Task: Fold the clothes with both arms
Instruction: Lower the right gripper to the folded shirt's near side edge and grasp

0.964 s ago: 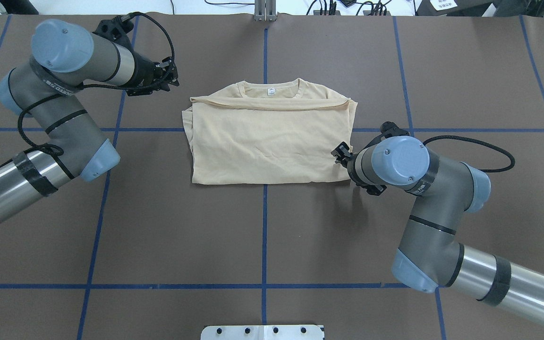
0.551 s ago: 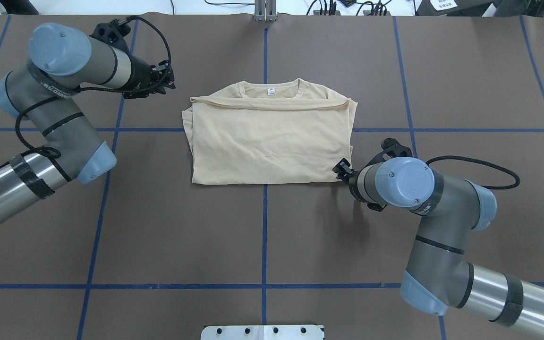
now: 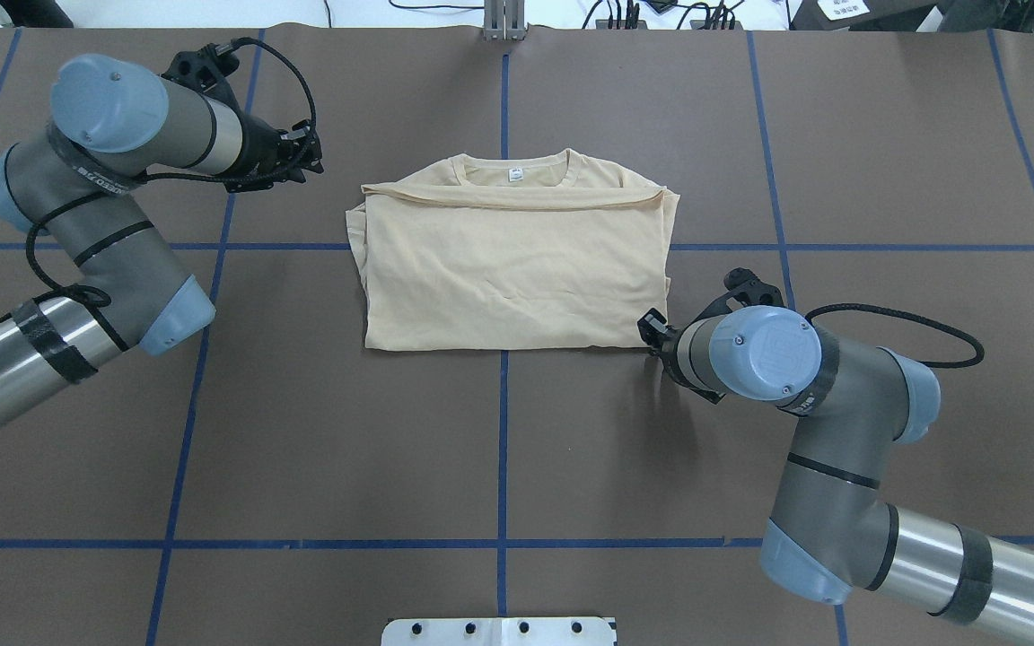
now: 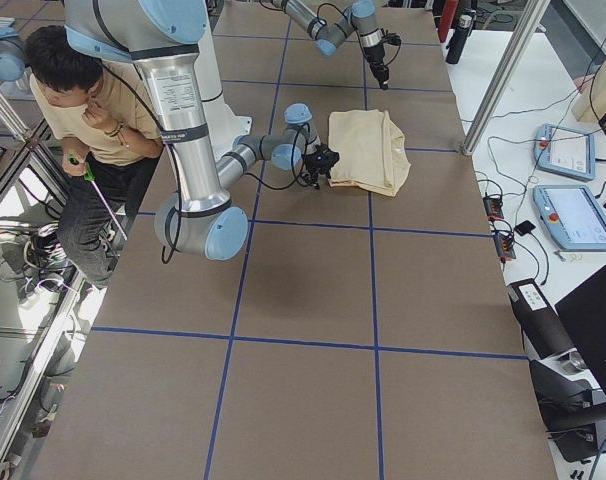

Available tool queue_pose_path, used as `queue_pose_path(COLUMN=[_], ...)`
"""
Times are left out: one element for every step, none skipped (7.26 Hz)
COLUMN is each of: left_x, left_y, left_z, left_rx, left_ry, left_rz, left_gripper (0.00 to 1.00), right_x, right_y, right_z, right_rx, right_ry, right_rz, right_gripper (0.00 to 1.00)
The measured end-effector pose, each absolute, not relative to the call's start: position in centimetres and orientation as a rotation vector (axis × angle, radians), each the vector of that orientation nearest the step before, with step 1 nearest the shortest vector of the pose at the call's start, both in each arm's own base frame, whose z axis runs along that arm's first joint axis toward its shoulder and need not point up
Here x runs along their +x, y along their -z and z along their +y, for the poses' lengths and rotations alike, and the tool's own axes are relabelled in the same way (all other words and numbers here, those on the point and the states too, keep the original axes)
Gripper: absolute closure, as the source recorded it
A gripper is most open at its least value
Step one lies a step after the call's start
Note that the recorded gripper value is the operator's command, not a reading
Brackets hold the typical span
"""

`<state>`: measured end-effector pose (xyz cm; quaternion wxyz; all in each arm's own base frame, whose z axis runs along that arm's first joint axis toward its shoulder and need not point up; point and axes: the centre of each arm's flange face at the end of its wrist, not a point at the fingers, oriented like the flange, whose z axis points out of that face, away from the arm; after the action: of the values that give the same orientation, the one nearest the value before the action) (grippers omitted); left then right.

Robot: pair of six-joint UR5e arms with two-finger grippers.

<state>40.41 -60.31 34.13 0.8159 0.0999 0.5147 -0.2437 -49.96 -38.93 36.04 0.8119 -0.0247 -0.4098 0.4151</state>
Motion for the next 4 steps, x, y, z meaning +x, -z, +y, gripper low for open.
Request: queue_pose_path(left_x=[40.4, 40.5, 40.5, 40.6], left_y=[-34.2, -34.4, -34.7, -34.8], left_z=[-60.3, -60.2, -60.1, -60.1], left_rx=[0.213, 0.211, 0.209, 0.207], left_ry=[0.52, 0.52, 0.52, 0.519], left_rz=[1.096, 1.094, 1.091, 1.089], left_gripper=[0.65, 0.65, 0.64, 0.64], right_x=[-49.8, -49.2, -48.5, -47.9], right_y=[-36.0, -35.8, -35.7, -35.4], right_z=[-39.2, -39.9, -40.8, -41.1], right_rx=[-0.053, -0.054, -0.053, -0.052], right_ry=[-0.896, -0.917, -0.937, -0.947], right_rz=[-0.876, -0.878, -0.881, -0.887], right_gripper=[1.0, 1.0, 1.0, 0.53])
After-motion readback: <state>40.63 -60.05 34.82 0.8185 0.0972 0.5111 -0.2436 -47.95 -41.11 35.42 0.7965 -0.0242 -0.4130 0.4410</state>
